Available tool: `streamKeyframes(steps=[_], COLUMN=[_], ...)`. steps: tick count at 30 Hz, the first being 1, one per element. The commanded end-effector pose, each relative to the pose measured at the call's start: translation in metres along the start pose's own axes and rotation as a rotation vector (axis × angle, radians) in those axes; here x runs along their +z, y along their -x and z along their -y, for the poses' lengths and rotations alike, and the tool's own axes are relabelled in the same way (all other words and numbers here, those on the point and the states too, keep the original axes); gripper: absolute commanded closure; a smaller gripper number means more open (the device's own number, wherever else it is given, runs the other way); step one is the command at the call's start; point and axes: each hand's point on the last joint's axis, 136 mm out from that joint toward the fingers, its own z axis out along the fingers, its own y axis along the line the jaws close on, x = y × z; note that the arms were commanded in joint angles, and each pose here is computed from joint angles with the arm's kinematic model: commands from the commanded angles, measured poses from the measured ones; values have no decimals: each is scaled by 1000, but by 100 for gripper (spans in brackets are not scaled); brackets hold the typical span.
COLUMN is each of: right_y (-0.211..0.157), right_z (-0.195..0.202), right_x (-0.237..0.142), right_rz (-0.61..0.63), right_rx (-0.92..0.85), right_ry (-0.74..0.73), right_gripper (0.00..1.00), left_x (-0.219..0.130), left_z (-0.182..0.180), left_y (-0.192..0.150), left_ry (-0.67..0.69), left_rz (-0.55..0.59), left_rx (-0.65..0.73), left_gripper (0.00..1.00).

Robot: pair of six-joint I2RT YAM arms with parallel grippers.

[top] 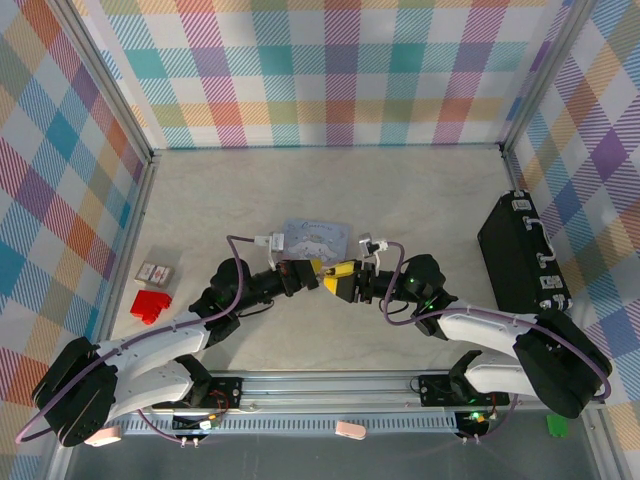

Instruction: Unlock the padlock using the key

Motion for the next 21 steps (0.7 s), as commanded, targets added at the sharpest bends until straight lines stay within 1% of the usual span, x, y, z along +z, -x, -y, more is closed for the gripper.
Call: streamKeyframes(steps=[1,3,8,11,21], right_y=[5,5,8,9,11], right_z=[6,9,7,12,21], right_x=[-4,-5,-5,-7,-8], right_rz=[42,48,61,76,91], right_rx=[-12,-7,-7,-1,19], right_ry=[-29,-48,-39,-72,-117], right_gripper=[49,49,49,49,50], left_x=[0,0,3,5,7], left_z=[38,39,41,43,47], left_y=[18,18,17,17,16], left_ry=[-124,-125,-133,-139,-159], left_rz=[43,44,38,37,32], left_rx=[25,26,34,36,40], left_gripper=[100,100,100,100,100])
